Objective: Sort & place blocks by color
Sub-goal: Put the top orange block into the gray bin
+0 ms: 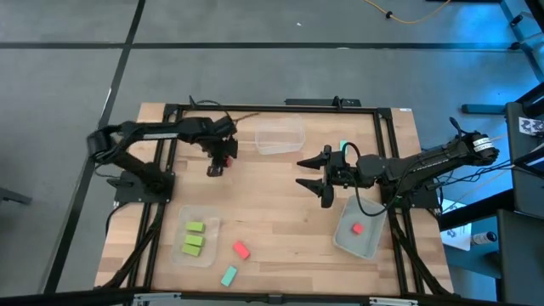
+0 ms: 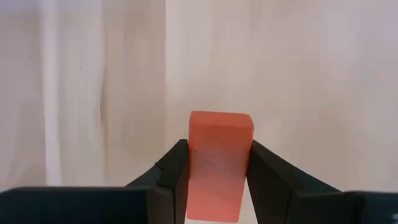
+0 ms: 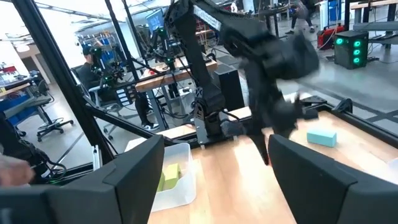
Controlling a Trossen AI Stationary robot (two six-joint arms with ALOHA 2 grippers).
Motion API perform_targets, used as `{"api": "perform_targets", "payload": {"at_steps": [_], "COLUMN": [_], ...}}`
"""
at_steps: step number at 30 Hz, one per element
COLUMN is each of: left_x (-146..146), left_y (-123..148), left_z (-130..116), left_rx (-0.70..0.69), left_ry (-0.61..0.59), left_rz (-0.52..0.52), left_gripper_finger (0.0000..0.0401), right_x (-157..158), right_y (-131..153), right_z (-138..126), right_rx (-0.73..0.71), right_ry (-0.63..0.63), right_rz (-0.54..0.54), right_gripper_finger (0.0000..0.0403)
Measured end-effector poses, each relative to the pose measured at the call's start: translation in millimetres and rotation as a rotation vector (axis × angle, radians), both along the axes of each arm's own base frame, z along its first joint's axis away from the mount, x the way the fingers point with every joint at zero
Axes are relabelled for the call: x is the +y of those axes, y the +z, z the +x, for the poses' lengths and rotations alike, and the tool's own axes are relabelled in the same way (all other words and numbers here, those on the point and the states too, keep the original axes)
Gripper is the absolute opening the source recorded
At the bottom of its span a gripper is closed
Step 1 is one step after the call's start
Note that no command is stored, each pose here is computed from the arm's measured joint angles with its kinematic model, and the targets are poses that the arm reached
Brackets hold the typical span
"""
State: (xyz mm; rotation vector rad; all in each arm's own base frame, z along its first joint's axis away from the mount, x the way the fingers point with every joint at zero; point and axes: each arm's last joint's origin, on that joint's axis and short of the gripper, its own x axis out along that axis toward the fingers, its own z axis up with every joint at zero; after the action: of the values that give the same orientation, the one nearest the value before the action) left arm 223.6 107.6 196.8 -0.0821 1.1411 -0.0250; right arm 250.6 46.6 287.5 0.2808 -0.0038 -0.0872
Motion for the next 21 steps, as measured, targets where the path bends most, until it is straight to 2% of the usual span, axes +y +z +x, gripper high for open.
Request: {"api": "perform_targets", "payload": {"at_steps": [3, 7, 10, 13, 16, 21], "left_x": [-8, -29, -54, -79, -101, -126], "left_y": [35, 78, 97, 104, 101, 96], "left_z": [-3, -12, -21, -28, -33, -34], "left_rx": [-0.272, -0.705, -0.999, -1.225, -1.327, -1.323], "left_ry": [0.122, 0.249, 0.289, 0.304, 0.297, 0.283], "left_rz": [-0.033, -0.051, -0.088, -0.122, -0.147, -0.129], "left_gripper_finger": [0.0116, 0.0116, 0.0116, 0.0116, 0.0116, 0.0116], "right_x": [0, 1, 1, 2, 2, 2], "right_y": [-1, -3, -3, -3, -2, -1], "right_z": [0, 0, 0, 0, 0, 0], "right_rx": [0.010, 0.026, 0.030, 0.030, 0.027, 0.015], "right_ry": [0.004, 0.020, 0.045, 0.050, 0.071, 0.074], "right_rz": [-0.004, -0.005, -0.009, -0.016, -0.029, -0.003], "right_gripper_finger": [0.0290, 0.0290, 0.0290, 0.0290, 0.0290, 0.0290]}}
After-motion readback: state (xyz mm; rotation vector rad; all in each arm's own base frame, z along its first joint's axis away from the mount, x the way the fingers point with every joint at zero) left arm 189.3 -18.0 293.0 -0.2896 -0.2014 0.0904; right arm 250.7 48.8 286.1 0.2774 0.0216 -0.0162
